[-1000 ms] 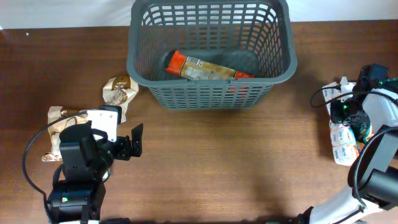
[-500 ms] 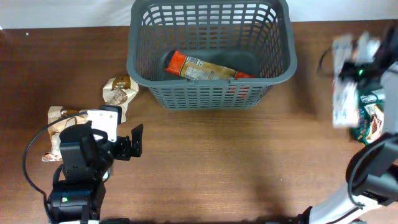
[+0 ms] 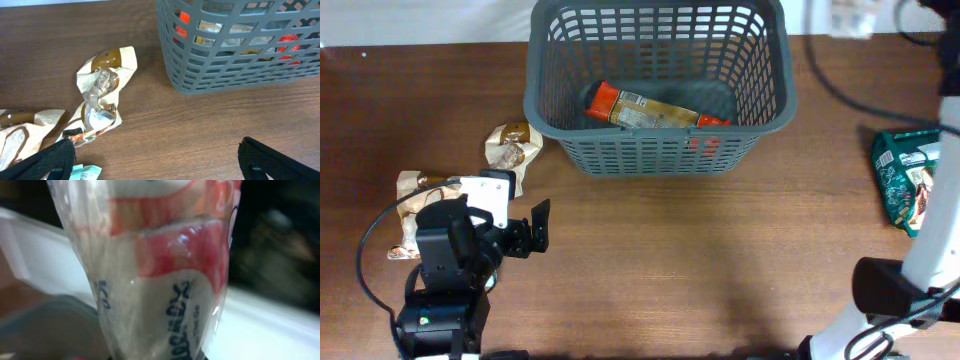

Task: Pack container
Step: 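Carry the tissue packs into the basket and release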

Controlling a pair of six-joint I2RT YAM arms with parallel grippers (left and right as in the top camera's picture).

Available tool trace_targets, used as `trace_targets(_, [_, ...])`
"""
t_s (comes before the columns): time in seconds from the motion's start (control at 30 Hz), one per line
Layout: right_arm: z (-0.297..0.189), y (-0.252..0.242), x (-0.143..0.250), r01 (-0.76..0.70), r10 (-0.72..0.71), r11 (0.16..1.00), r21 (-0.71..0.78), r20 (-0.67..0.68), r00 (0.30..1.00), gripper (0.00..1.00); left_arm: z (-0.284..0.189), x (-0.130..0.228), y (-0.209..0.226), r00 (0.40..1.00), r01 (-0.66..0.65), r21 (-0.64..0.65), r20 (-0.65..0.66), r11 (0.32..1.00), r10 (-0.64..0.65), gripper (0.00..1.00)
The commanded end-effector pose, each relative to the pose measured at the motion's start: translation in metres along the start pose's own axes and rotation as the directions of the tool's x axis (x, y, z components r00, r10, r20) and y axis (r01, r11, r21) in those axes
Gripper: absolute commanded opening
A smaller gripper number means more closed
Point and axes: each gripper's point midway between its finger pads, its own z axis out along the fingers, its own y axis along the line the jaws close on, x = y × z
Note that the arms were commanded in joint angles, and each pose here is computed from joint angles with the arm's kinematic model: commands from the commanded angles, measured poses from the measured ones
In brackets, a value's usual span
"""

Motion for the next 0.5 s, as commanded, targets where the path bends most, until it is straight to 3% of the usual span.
trace_targets(0.0, [0.023,0.074,-0.006,0.004,0.007,0.961,-0.278,0.039,0.999,0.04,-0.001,-0.003,0.002,1.0,-0.02,-0.009,0.006,1.0,0.02,0.99])
trace_targets(0.2, [0.073,0.143,0.056,-0.062,0.011,0.877,-0.476,-0.108,0.994,0.04,-0.001,-0.003,0.002,1.0,-0.02,-0.009,0.006,1.0,0.02,0.99])
trace_targets(0.47, [0.093,0.177,0.124,-0.215,0.039,0.798,-0.563,-0.307,0.951,0.04,-0.001,-0.003,0.002,1.0,-0.02,-0.009,0.006,1.0,0.02,0.99])
